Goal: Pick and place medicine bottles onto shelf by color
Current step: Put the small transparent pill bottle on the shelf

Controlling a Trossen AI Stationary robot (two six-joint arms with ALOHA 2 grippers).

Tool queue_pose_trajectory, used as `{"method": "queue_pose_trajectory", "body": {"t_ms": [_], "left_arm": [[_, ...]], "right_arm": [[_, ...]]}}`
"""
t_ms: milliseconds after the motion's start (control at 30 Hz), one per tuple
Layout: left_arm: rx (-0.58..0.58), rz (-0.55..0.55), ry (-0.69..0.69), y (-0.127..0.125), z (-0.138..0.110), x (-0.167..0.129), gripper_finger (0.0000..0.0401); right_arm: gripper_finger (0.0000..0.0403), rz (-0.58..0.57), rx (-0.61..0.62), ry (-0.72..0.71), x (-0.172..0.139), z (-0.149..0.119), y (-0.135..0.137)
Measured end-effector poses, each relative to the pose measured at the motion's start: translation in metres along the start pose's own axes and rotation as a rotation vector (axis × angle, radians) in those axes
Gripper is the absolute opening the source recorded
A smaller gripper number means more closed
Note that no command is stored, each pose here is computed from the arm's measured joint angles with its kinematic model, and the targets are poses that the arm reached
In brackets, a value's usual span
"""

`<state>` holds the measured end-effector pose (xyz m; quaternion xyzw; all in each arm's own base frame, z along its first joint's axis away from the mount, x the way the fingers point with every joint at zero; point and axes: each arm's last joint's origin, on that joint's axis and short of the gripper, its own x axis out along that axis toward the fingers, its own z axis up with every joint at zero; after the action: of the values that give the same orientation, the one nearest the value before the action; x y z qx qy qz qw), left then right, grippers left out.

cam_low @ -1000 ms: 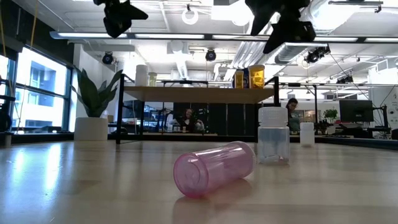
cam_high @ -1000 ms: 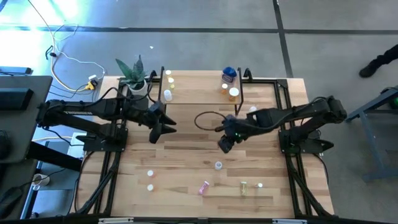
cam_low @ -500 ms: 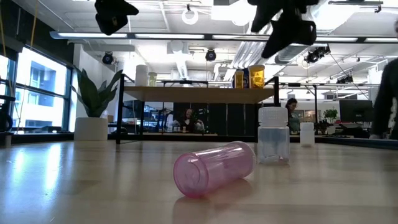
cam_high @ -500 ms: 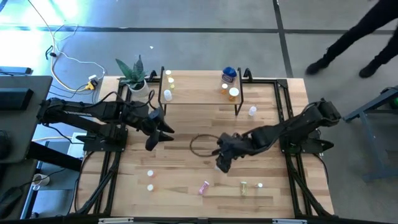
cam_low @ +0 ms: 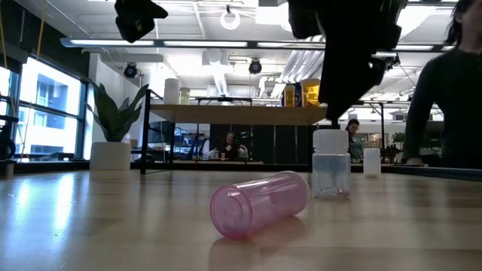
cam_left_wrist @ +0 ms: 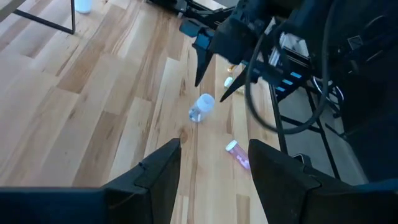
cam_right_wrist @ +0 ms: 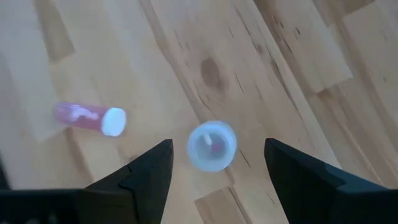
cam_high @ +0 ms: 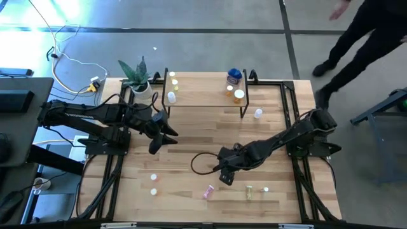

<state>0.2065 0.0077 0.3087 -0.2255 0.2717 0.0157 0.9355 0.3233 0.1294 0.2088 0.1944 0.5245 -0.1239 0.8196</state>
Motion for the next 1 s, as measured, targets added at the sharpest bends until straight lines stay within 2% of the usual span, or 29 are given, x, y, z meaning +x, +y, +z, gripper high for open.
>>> {"method": "queue_pose_trajectory", "body": {"t_ms": [500,633,867,1000], "left_arm": [[-0.002,0.000,0.000,0.000,0.000,0.000,0.0179],[-0.002,0.000,0.000,0.000,0.000,0.000,0.0179],[0.000,0.001,0.000,0.000,0.000,0.000,0.0179],[-0.001,0.006,-0.002,0.000,0.000,0.000,0.0179]], "right_arm": [[0.0239,-0.036,0.001,0.048,0.032,-0.005,0.003],[0.0209,-0.042,0.020,0.045,0.034,-0.005,0.003],[0.0120,-0.035,0.053,0.052,0.033,-0.004,0.003],[0.0116,-0.005,0.080,0.083,0.031,0.002,0.001]]}}
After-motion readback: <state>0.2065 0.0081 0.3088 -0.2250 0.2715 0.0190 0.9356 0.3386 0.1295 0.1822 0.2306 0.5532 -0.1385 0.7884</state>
